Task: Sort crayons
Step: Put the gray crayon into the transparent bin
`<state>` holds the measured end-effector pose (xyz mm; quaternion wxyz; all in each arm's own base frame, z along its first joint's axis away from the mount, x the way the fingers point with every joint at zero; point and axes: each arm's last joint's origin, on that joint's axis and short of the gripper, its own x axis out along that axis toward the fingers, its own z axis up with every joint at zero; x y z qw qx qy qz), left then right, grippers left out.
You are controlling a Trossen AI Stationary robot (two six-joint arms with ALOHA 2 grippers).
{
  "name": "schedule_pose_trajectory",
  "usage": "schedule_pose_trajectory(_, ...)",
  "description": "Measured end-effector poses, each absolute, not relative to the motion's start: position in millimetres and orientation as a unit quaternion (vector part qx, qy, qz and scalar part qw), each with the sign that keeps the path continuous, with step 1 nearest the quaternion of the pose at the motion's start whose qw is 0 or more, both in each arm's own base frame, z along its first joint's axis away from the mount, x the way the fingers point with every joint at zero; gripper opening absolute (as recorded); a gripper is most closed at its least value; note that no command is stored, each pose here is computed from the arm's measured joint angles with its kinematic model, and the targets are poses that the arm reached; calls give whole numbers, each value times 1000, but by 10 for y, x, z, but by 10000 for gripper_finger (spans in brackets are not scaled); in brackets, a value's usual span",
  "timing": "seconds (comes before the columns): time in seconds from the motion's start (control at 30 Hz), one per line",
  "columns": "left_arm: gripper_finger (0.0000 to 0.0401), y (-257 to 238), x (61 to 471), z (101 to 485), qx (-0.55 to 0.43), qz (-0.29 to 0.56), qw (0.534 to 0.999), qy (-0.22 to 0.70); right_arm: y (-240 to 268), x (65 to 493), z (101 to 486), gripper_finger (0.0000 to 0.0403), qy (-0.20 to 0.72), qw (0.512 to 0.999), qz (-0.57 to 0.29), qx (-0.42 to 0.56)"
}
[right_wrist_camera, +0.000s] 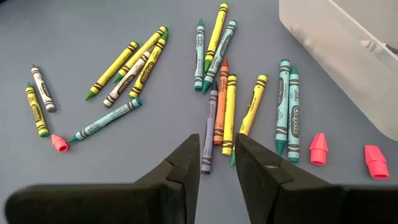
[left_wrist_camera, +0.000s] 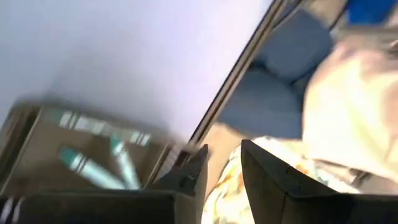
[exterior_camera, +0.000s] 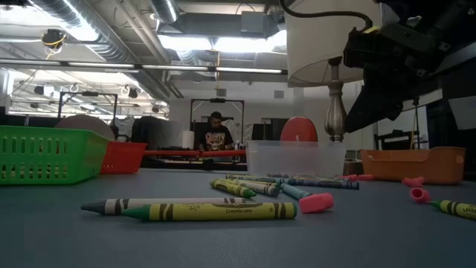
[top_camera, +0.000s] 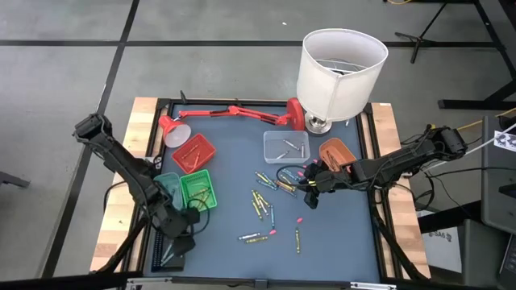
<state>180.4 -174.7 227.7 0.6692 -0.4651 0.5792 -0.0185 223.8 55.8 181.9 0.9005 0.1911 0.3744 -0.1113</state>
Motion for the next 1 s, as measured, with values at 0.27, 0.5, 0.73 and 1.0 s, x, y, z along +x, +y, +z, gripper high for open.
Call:
schedule_pose_trajectory(0.27, 80, -1576, 2046, 2336, -440, 21, 784, 437, 558, 2238, 1819, 99, 374, 901, -111, 191)
schedule_pose_trajectory(0.5, 80, -1535, 2199, 2335, -335, 24, 874, 351, 558, 2238, 1819, 99, 374, 901, -111, 191)
schedule_pose_trajectory(0.73, 80, -1609, 2467, 2145, -221, -1, 925, 310, 559, 2238, 1819, 99, 374, 901, -111, 191)
schedule_pose_trajectory(1.0, 80, -1749, 2684, 1700, -132, -19, 935, 327, 558, 2239, 1819, 99, 374, 901, -111, 191)
